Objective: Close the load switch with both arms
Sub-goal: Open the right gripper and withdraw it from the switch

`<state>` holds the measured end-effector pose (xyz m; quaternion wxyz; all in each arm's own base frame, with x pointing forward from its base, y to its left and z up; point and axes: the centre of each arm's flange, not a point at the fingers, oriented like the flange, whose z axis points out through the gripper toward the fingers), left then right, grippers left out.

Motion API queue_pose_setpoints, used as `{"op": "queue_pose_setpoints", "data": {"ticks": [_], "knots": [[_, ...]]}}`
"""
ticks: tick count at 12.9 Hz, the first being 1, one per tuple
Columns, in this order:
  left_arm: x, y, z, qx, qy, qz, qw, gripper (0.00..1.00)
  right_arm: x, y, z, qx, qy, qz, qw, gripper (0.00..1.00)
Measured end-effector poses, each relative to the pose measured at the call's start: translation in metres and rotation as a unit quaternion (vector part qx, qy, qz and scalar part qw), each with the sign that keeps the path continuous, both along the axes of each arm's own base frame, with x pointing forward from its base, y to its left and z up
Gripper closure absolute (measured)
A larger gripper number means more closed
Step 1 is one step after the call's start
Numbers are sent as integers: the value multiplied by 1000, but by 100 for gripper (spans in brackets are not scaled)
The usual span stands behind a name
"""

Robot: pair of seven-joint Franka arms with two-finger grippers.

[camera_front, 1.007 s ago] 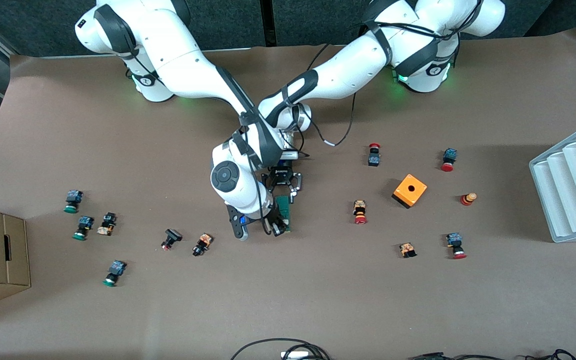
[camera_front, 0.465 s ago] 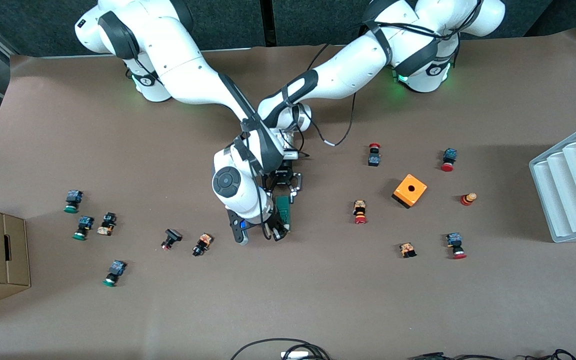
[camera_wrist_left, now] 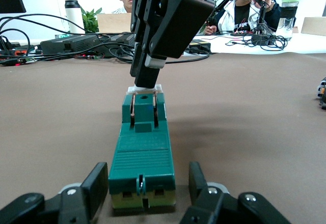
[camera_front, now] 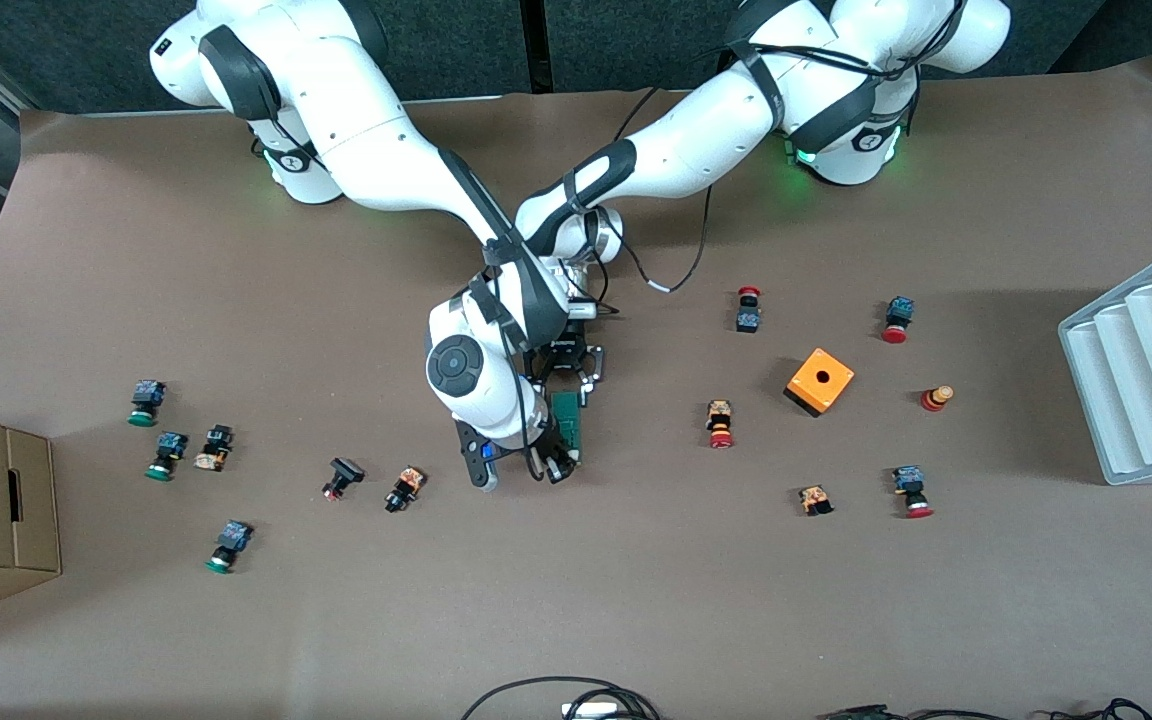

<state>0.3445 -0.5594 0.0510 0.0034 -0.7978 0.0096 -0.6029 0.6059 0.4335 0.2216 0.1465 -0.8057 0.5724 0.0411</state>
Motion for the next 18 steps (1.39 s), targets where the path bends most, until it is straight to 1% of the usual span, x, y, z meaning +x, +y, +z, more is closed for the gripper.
{"op": "queue_pose_setpoints", "data": {"ticks": [3, 4, 5, 6, 8, 9, 10, 11, 12, 13, 14, 15, 16, 17, 18], "knots": [[0, 0, 0, 0, 0, 0, 1000, 28, 0, 0, 0, 0, 0, 0, 1000, 73], [0, 0, 0, 0, 0, 0, 1000, 28, 0, 1, 1, 0, 0, 0, 1000, 69], [0, 0, 0, 0, 0, 0, 1000, 28, 1, 0, 1, 0, 0, 1, 1000, 68], [0, 0, 0, 0, 0, 0, 1000, 28, 2, -1, 3, 0, 3, 1, 1000, 59], [0, 0, 0, 0, 0, 0, 1000, 28, 13, -9, 18, -3, 20, 4, 1000, 41], [0, 0, 0, 0, 0, 0, 1000, 28, 23, -17, 35, -4, 25, 9, 1000, 28], [0, 0, 0, 0, 0, 0, 1000, 28, 32, -28, 55, -3, 28, 20, 999, 19], [0, 0, 0, 0, -1, 0, 1000, 28, 39, -40, 77, 0, 27, 38, 999, 9], [0, 0, 0, 0, -1, 0, 1000, 28, 44, -54, 102, 1, 24, 62, 998, 0], [0, 0, 0, 0, -1, 0, 1000, 28, 46, -70, 124, -3, 25, 89, 996, 0], [0, 0, 0, 0, -1, 0, 1000, 27, 46, -87, 143, -9, 32, 120, 992, 0], [1, 1, -1, 1, -1, 0, 1000, 20, 45, -106, 160, -11, 42, 152, 987, 0], [1, 1, -1, 1, -2, 1, 1000, 10, 46, -131, 176, -13, 47, 183, 982, 0], [1, 1, -1, 1, -2, 1, 1000, 1, 48, -162, 194, -15, 47, 216, 975, 0], [1, 1, -1, 1, -2, 1, 1000, 0, 47, -196, 212, -14, 44, 248, 968, 0]]}}
